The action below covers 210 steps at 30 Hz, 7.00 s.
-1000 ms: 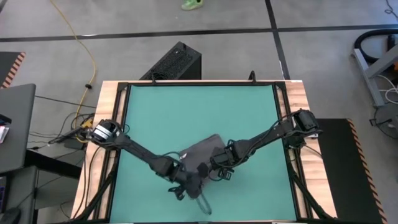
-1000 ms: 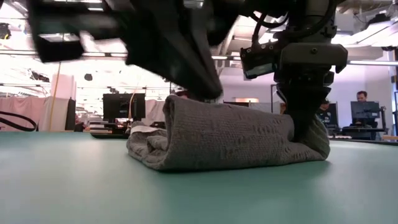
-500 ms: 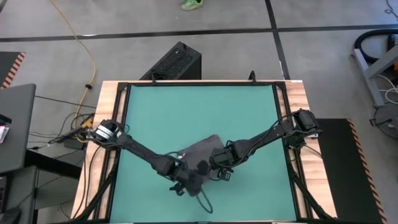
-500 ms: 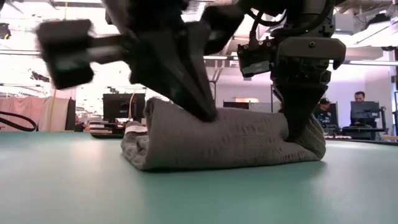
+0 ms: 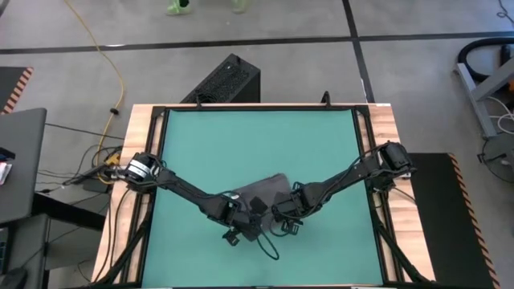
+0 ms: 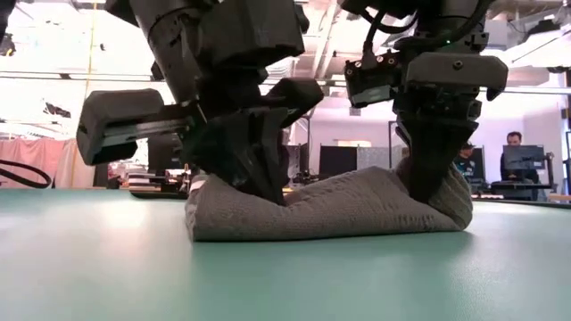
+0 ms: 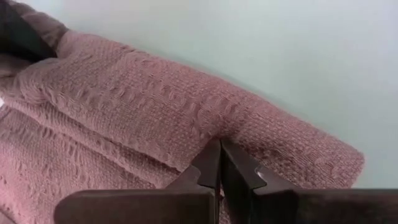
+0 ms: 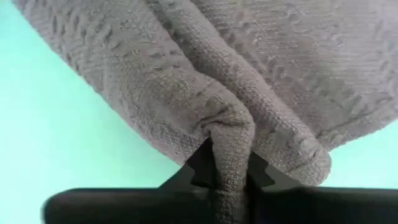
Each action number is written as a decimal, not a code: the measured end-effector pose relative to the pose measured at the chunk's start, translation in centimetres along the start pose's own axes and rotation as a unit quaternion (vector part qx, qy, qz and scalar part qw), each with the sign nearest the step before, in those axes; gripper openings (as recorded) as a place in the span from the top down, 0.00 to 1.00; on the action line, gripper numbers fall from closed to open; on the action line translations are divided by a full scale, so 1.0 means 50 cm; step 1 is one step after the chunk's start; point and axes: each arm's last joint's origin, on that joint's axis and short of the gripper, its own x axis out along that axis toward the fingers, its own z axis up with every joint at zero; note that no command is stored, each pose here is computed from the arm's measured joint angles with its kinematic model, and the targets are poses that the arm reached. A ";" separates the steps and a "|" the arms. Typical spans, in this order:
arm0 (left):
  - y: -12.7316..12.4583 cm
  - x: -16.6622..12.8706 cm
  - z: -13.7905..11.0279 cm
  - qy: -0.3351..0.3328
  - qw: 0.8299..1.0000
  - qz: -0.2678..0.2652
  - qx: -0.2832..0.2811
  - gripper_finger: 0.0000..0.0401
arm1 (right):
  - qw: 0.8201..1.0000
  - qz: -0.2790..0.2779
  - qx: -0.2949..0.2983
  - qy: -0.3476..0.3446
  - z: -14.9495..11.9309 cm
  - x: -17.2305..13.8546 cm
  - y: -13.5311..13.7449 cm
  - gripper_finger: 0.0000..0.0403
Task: Roll towel into tight, uniform cylinder
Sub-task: Roll the gray towel
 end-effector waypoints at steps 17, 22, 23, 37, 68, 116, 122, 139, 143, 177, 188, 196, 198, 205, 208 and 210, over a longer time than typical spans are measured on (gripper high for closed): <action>-0.007 0.013 -0.021 0.000 1.000 -0.015 -0.021 1.00 | 0.978 -0.170 -0.109 -0.059 -0.091 -0.134 -0.009 0.67; -0.008 0.013 -0.022 0.002 1.000 -0.016 -0.024 1.00 | 0.948 -0.155 -0.212 -0.180 -0.108 -0.203 0.020 0.70; -0.008 0.013 -0.022 0.002 1.000 -0.016 -0.024 1.00 | 0.943 -0.144 -0.225 -0.197 -0.110 -0.210 0.024 0.72; -0.010 0.013 -0.023 0.000 0.999 -0.033 -0.019 1.00 | 0.917 -0.023 -0.212 -0.337 -0.138 -0.085 -0.052 0.94; -0.046 -0.051 -0.044 0.087 0.993 -0.084 -0.002 1.00 | 0.945 0.163 -0.035 -0.281 -0.133 0.154 -0.021 0.96; -0.019 0.000 -0.099 -0.012 0.997 -0.038 -0.064 1.00 | 0.814 -0.109 -0.517 -0.240 -0.199 0.016 0.179 0.27; -0.019 0.000 -0.098 -0.015 0.997 -0.041 -0.057 1.00 | 0.824 -0.159 -0.497 -0.222 -0.197 0.060 0.178 0.27; -0.019 0.000 -0.096 -0.030 0.997 -0.058 -0.048 1.00 | 0.898 -0.165 -0.354 -0.204 -0.198 0.083 0.149 0.80; -0.019 0.001 -0.095 -0.041 0.994 -0.076 -0.069 1.00 | 0.906 -0.160 -0.332 -0.208 -0.197 0.078 0.151 0.88; 0.000 -0.064 -0.032 -0.144 0.972 -0.156 -0.103 1.00 | 0.992 0.028 0.093 -0.084 -0.111 -0.042 0.060 0.88; 0.014 -0.042 -0.024 -0.110 0.992 0.041 -0.042 1.00 | 0.993 0.034 0.084 -0.080 -0.118 -0.043 0.067 0.88; 0.026 0.019 -0.029 -0.142 0.989 0.033 -0.031 1.00 | 0.991 0.041 0.108 -0.070 -0.123 -0.051 0.067 0.88; 0.036 0.022 -0.037 -0.144 0.988 0.015 -0.053 1.00 | 0.988 0.048 0.124 -0.080 -0.126 -0.069 0.064 0.88; 0.082 0.035 -0.075 -0.167 0.963 -0.109 -0.182 1.00 | 0.977 0.003 0.200 -0.080 -0.153 -0.130 0.025 0.88; 0.096 0.038 -0.084 -0.179 0.953 -0.131 -0.207 1.00 | 0.976 -0.007 0.208 -0.069 -0.156 -0.126 0.022 0.88; 0.097 0.040 -0.084 -0.184 0.950 -0.140 -0.210 1.00 | 0.975 -0.005 0.216 -0.051 -0.155 -0.119 0.021 0.88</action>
